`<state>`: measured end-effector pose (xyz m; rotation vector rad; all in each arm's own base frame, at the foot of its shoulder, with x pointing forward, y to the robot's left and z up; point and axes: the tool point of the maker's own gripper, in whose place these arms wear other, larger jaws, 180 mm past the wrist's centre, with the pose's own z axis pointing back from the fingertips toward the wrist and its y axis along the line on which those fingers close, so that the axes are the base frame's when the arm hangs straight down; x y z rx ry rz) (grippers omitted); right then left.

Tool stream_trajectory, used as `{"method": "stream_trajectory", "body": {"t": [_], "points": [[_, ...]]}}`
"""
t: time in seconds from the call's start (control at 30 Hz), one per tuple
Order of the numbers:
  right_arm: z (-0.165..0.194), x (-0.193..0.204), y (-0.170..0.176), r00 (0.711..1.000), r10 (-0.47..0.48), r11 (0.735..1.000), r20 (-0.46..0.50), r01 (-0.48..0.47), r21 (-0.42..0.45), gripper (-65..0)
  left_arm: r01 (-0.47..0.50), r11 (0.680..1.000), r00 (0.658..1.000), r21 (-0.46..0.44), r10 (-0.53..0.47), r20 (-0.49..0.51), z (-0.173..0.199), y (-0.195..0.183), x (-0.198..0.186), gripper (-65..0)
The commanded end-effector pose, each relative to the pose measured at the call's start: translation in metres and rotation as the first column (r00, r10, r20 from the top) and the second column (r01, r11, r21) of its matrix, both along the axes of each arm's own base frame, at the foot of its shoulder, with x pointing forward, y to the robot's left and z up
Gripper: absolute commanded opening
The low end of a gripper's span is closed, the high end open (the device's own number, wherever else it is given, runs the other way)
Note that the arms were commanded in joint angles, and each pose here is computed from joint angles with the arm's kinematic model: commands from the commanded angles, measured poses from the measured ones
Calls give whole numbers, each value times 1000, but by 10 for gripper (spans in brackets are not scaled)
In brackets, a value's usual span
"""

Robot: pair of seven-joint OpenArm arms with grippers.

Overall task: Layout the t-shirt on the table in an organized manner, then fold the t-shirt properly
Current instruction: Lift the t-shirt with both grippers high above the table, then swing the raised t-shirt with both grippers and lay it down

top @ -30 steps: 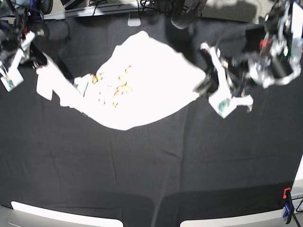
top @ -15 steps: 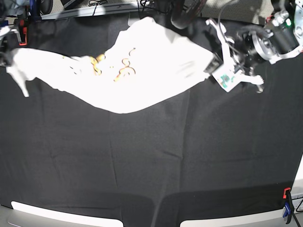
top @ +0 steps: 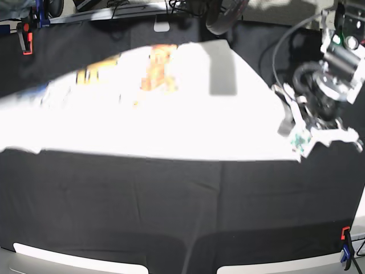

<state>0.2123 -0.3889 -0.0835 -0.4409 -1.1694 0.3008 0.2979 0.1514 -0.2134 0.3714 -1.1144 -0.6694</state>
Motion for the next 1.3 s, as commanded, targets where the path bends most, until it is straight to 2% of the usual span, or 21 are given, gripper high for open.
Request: {"method": "stream_trajectory", "body": {"t": [0.0,0.1,0.23,0.47,0.77,0.93,1.07,1.27], "points": [[22,4,-2,999,0,999,54,2,-46,-650,-29,999,997,29,27,69,18,8,7,-650],[42,10,0,992,18,998,125,-10,-68,-650,-23,1000,988,9,21,154,42,6,20,-650],[67,14,8,971,63,995,233,-44,-87,-650,-9,1000,953,-24,16,302,84,3,37,-650],[88,18,11,964,96,986,247,-59,-154,-650,-60,996,858,-67,86,507,151,14,52,-650],[102,20,16,955,127,978,266,-76,-195,-650,-61,994,778,-87,102,620,196,16,56,-650],[118,18,16,934,131,978,333,-66,-200,-650,-52,976,727,-211,182,662,216,19,55,-650],[135,16,15,902,116,985,415,-49,-168,-650,-15,952,732,-306,219,645,213,7,57,-650],[153,13,17,873,123,983,472,-43,-178,-650,84,909,740,-409,218,636,218,-15,58,-650]]}}
